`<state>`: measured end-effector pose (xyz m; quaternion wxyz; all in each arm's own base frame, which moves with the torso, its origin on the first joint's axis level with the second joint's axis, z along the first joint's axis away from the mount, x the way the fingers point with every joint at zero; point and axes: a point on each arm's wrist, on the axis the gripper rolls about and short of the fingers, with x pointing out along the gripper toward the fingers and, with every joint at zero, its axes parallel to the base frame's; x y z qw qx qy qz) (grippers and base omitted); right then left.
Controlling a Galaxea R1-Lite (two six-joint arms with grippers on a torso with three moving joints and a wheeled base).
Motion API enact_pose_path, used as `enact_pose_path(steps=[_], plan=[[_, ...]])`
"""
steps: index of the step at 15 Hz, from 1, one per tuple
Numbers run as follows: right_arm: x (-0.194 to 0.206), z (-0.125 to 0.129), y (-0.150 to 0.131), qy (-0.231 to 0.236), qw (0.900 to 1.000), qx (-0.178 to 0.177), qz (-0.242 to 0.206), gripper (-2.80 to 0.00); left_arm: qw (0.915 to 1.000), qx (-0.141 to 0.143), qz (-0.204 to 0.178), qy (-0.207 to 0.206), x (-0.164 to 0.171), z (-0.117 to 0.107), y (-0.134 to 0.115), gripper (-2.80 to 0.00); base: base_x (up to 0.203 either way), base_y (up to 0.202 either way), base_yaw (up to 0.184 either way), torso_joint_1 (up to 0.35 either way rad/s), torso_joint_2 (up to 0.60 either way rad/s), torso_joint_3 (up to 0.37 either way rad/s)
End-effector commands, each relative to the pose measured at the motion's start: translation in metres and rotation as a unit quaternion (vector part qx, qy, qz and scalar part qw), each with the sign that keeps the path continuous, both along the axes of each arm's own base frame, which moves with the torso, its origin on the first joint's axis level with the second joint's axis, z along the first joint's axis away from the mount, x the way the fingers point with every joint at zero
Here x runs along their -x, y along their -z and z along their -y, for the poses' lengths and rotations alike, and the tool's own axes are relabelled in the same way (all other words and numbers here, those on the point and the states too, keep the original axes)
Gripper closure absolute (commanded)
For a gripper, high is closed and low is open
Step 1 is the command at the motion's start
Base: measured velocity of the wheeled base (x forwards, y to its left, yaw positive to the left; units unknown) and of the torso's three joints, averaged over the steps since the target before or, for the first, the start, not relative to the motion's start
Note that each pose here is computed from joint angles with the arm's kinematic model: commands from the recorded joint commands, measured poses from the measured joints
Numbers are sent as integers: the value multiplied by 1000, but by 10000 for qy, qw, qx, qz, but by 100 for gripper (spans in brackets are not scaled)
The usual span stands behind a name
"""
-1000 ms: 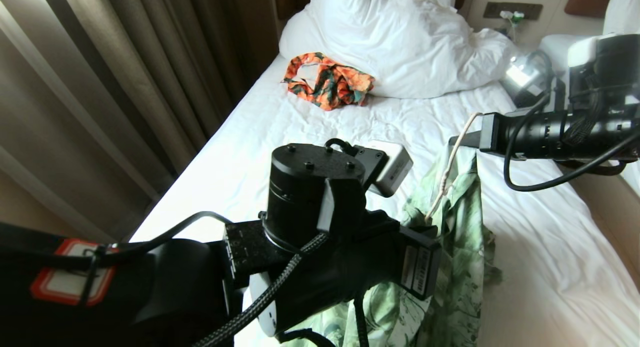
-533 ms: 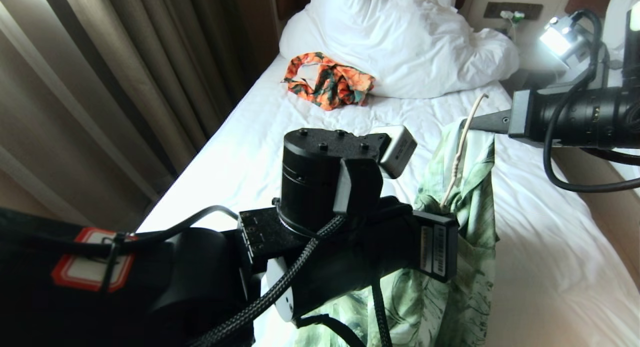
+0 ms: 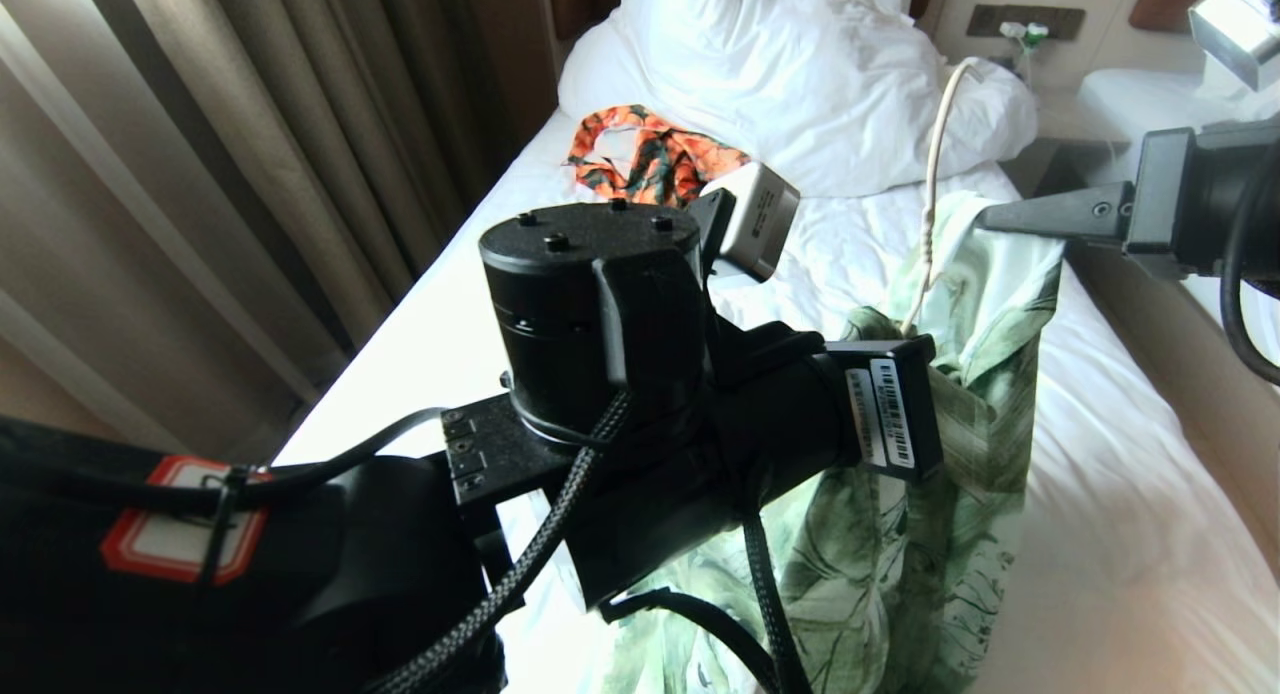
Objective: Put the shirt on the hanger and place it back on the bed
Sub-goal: Hook the other side of the shirt onto the hanger
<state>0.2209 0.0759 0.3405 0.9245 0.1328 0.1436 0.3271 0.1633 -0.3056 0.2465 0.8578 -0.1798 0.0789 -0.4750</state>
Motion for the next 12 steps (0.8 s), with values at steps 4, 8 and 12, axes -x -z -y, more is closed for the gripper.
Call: enact_pose_path(steps=[4,8,12], plan=[[22,0,-11,-394,9989,-141,205,0,9997,241,13,82,3,3,-4,0,0,0,0,0,0,0],[35,-5,-13,-615,9979,-191,93,0,9989,430,100,138,5,9,-15,0,0,0,0,0,0,0],[40,-8,-18,-766,9965,-172,272,0,9988,345,26,352,17,21,-8,0,0,0,0,0,0,0]])
